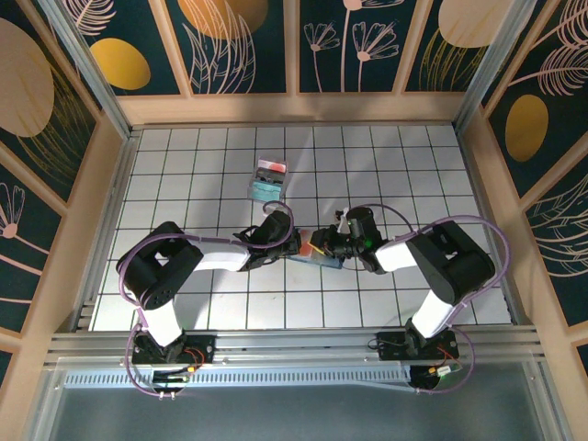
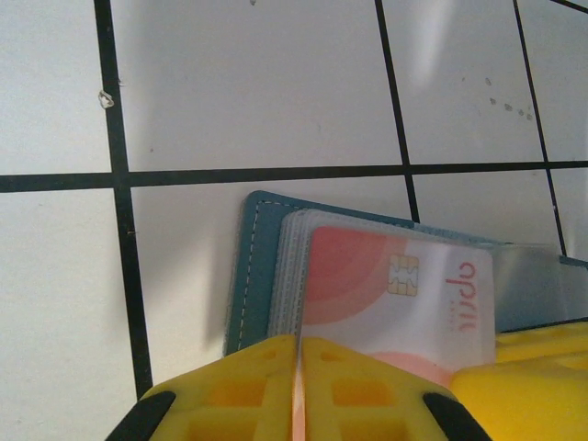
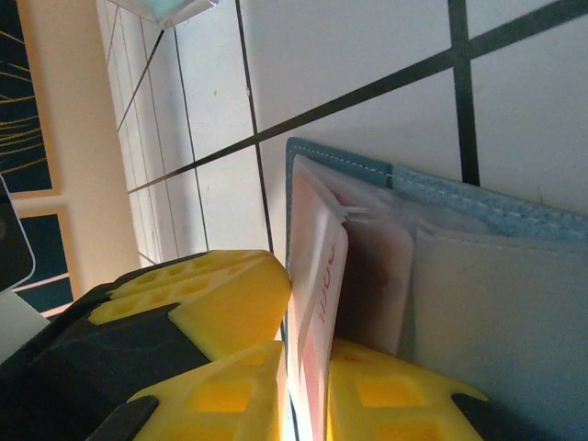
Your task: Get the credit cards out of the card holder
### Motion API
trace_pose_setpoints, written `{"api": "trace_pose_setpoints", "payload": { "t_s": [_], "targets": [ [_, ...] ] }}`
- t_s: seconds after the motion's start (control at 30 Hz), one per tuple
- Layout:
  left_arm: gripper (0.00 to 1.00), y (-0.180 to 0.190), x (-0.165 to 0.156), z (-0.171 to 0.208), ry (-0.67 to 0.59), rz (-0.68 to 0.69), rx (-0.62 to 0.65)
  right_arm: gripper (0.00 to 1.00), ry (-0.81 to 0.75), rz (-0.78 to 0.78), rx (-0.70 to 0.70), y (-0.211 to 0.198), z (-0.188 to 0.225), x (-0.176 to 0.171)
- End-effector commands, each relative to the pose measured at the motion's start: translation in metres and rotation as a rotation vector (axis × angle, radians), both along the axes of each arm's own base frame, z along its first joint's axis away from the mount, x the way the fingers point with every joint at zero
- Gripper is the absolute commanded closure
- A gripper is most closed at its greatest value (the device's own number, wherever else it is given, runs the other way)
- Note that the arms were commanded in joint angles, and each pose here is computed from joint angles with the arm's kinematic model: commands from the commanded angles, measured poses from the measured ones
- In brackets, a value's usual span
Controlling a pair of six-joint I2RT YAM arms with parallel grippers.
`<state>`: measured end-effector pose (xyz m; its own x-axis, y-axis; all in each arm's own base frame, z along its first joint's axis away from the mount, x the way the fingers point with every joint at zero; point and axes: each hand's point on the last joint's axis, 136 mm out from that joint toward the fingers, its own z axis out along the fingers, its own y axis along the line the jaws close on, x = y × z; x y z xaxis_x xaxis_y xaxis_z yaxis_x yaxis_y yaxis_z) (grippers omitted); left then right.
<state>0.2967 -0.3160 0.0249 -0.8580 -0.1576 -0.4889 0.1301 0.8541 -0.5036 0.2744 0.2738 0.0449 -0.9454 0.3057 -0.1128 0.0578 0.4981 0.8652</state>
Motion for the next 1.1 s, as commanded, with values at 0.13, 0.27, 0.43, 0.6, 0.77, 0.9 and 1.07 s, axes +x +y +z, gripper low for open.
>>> {"api": "trace_pose_setpoints", "payload": {
  "t_s": [0.13, 0.27, 0.43, 0.6, 0.77, 0.9, 1.07],
  "targets": [
    [0.88, 0.02, -0.021, -0.029, 0.115, 0.012, 0.105, 0.84, -0.085, 0.028, 0.094, 0.001, 0.034, 0.009],
    [0.88, 0.023, -0.022, -0.036, 0.134, 0.025, 0.125, 0.81, -0.094, 0.016, 0.117, -0.006, 0.04, 0.01],
    [0.88, 0.023, -0.021, -0.036, 0.134, 0.031, 0.128, 0.79, -0.097, 0.006, 0.115, -0.009, 0.042, 0.01],
    [0.88, 0.021, -0.021, -0.036, 0.135, 0.025, 0.122, 0.79, -0.093, 0.011, 0.122, -0.007, 0.04, 0.01],
    [0.88, 0.02, -0.021, -0.036, 0.137, 0.019, 0.114, 0.79, -0.081, 0.012, 0.133, -0.004, 0.034, 0.01],
    [0.88, 0.016, -0.021, -0.035, 0.134, 0.008, 0.103, 0.78, -0.073, 0.026, 0.129, 0.003, 0.031, 0.01],
    [0.84, 0.014, -0.02, -0.033, 0.131, 0.008, 0.092, 0.76, -0.071, 0.043, 0.09, 0.01, 0.024, 0.011]
  ]
}}
